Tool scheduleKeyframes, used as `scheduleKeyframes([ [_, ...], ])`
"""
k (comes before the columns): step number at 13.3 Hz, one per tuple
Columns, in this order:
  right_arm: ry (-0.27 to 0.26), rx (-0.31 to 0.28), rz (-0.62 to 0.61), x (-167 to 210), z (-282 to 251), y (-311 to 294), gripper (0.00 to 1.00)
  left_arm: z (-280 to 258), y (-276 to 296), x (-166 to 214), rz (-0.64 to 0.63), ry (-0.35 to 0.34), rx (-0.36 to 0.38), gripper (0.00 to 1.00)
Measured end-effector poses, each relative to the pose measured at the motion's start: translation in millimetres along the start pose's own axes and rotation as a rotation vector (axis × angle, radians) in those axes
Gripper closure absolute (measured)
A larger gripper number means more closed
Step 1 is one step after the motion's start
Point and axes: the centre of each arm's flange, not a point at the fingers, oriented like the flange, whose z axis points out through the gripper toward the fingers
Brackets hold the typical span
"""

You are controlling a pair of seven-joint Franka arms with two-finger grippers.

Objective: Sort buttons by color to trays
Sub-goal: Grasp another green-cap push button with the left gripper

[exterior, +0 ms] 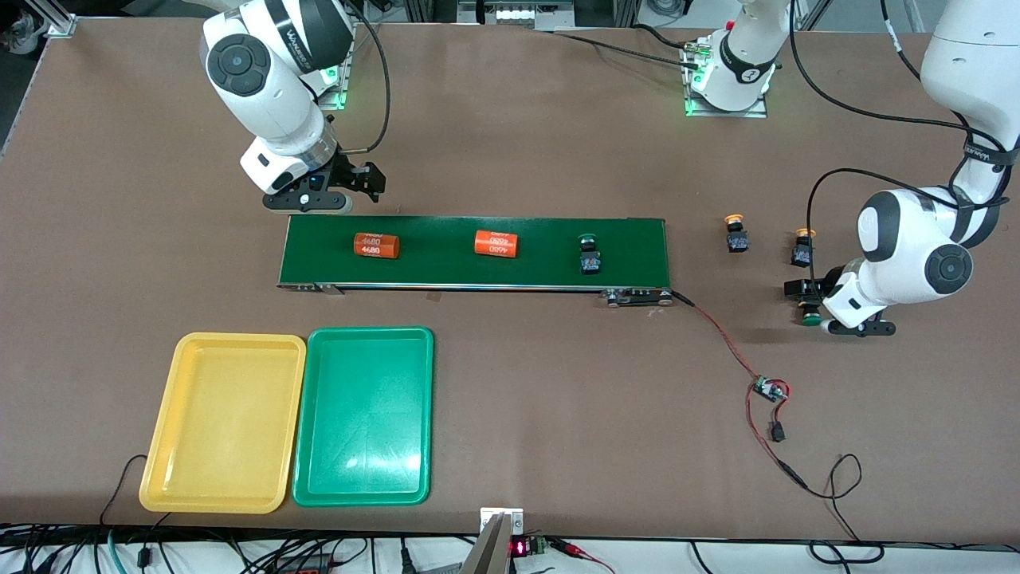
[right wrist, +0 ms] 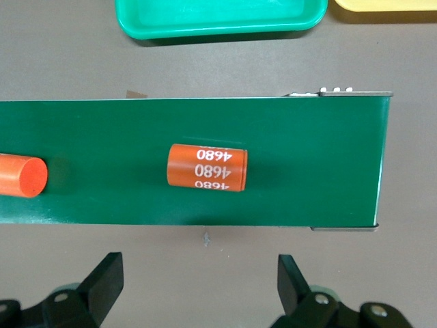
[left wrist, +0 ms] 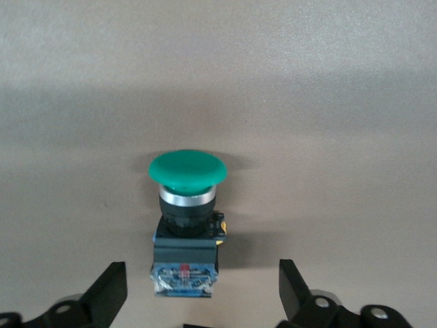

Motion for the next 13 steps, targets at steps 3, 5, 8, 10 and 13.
scheduleKeyframes([
  [3,0.0,0.0,0.0,0,0,0,0.0,9,-5,0,0.034,-0.006,-0.004,0.09],
  [5,0.0,0.0,0.0,0,0,0,0.0,12,-6,0,0.038,-0.01,-0.007,0.28],
  [8,-0.001,0.0,0.0,0,0,0,0.0,10,-7,2,0.038,-0.002,-0.005,0.59],
  [10,-0.001,0.0,0.0,0,0,0,0.0,1,-8,7,0.037,0.016,0.0,0.59],
  [13,-0.001,-0.001,0.0,0,0,0,0.0,-37,5,9,0.06,0.033,0.016,0.59],
])
